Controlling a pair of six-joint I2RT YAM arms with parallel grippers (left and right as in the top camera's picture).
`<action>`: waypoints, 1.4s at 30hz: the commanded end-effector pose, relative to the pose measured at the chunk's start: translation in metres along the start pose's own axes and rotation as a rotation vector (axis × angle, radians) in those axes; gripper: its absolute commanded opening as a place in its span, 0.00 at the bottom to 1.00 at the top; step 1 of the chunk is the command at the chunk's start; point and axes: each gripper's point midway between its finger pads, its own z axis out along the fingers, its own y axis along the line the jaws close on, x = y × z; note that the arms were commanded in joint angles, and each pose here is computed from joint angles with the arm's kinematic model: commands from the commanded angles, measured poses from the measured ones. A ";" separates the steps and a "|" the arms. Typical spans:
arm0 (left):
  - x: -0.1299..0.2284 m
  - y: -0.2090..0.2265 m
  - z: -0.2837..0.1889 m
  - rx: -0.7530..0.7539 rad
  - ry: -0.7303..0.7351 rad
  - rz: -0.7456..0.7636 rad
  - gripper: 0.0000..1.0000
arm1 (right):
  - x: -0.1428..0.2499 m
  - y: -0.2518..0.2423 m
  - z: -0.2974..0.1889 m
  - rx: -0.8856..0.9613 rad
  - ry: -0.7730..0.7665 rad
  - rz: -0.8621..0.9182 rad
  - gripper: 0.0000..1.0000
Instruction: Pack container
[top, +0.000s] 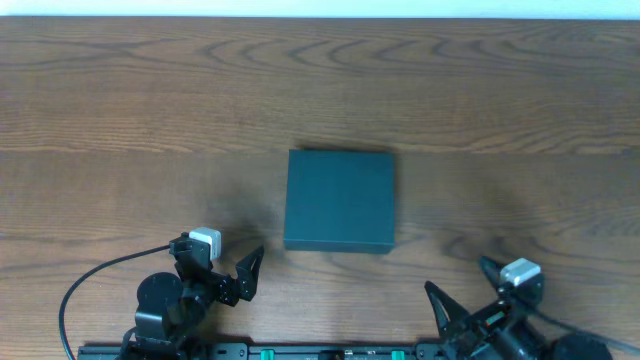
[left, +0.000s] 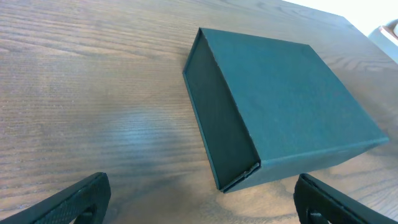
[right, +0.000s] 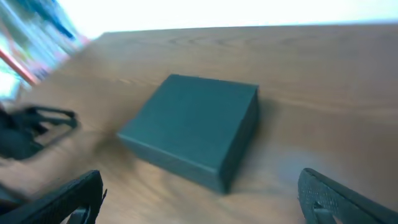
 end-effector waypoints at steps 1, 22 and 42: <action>0.005 0.000 0.002 0.011 0.007 -0.004 0.95 | 0.018 -0.014 0.015 0.048 0.048 -0.265 0.99; 0.005 0.000 0.002 0.011 0.007 -0.004 0.95 | 0.134 -0.045 0.077 0.046 0.319 -0.215 0.99; 0.005 0.000 0.002 0.011 0.007 -0.004 0.95 | 0.134 -0.045 0.077 0.046 0.319 -0.216 0.99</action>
